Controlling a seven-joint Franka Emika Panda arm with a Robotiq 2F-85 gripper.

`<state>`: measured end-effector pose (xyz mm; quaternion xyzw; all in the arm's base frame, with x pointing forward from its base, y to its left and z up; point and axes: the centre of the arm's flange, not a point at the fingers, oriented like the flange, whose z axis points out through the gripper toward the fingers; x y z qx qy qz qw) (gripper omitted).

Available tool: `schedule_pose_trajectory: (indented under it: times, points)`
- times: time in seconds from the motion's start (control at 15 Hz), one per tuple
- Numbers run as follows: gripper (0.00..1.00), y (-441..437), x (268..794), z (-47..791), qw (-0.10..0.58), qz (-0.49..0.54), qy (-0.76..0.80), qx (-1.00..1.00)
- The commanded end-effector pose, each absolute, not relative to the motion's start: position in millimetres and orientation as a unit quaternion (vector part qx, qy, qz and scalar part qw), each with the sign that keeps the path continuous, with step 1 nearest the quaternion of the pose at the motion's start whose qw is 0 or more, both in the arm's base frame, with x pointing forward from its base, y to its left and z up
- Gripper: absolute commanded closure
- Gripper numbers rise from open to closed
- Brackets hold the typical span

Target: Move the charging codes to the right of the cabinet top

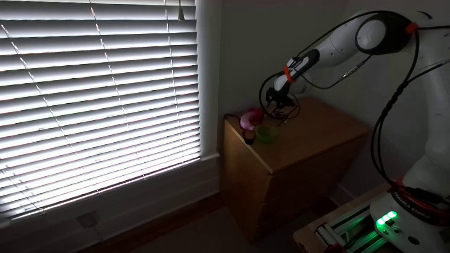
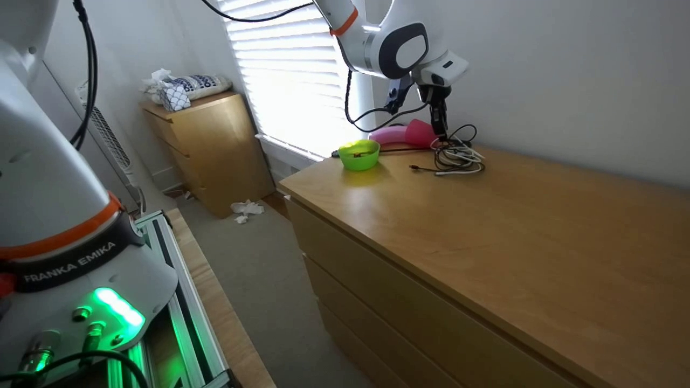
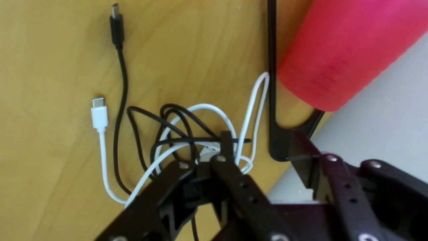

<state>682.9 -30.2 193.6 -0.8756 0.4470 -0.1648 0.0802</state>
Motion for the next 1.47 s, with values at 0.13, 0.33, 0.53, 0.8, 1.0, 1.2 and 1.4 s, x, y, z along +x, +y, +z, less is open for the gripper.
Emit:
schedule_pose_trajectory:
  times: [0.13,0.33,0.53,0.8,1.0,1.2,1.4]
  points:
    - [0.76,-33.7,699.8,178.4,0.092,-0.177,0.446,-0.873]
    - [0.95,-31.9,700.7,178.1,0.090,-0.172,0.449,-0.872]
    - [1.00,-26.4,694.6,194.6,0.080,-0.165,0.460,-0.869]
    - [0.99,-17.0,682.1,236.9,0.063,-0.148,0.483,-0.861]
    - [0.99,1.1,670.0,286.9,0.079,-0.132,0.476,-0.866]
    - [0.99,19.4,658.1,352.7,0.107,-0.150,0.461,-0.868]
    - [0.99,26.1,647.5,418.2,0.123,-0.184,0.457,-0.861]
